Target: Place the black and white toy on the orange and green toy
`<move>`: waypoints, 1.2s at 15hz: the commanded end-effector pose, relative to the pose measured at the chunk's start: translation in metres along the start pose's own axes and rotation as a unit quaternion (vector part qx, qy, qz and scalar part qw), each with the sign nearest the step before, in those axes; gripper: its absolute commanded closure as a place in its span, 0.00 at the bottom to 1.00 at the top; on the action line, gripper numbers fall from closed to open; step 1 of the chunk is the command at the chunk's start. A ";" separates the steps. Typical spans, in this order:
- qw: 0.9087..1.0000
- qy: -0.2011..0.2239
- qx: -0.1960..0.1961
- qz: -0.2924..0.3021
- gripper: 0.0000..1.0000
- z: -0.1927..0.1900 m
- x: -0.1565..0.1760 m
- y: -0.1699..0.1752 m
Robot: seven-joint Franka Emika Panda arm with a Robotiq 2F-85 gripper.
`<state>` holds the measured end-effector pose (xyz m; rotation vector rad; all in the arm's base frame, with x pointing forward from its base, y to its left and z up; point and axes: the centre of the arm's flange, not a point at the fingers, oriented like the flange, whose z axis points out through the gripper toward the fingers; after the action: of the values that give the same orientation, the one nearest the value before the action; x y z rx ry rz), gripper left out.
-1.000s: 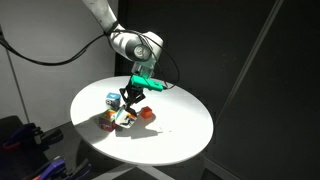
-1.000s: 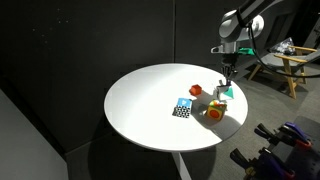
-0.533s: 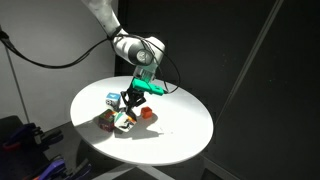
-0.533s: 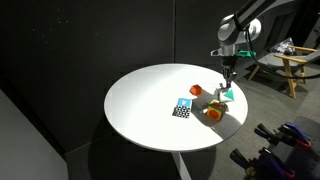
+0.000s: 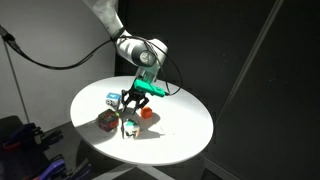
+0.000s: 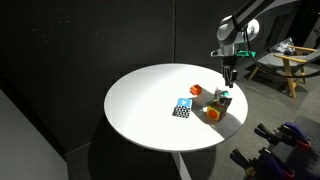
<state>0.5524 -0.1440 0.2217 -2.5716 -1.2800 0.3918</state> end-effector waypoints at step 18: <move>0.943 0.081 -0.121 0.299 0.00 0.005 -0.001 -0.068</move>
<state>0.5292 -0.1174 0.2281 -3.0460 -0.5916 0.1398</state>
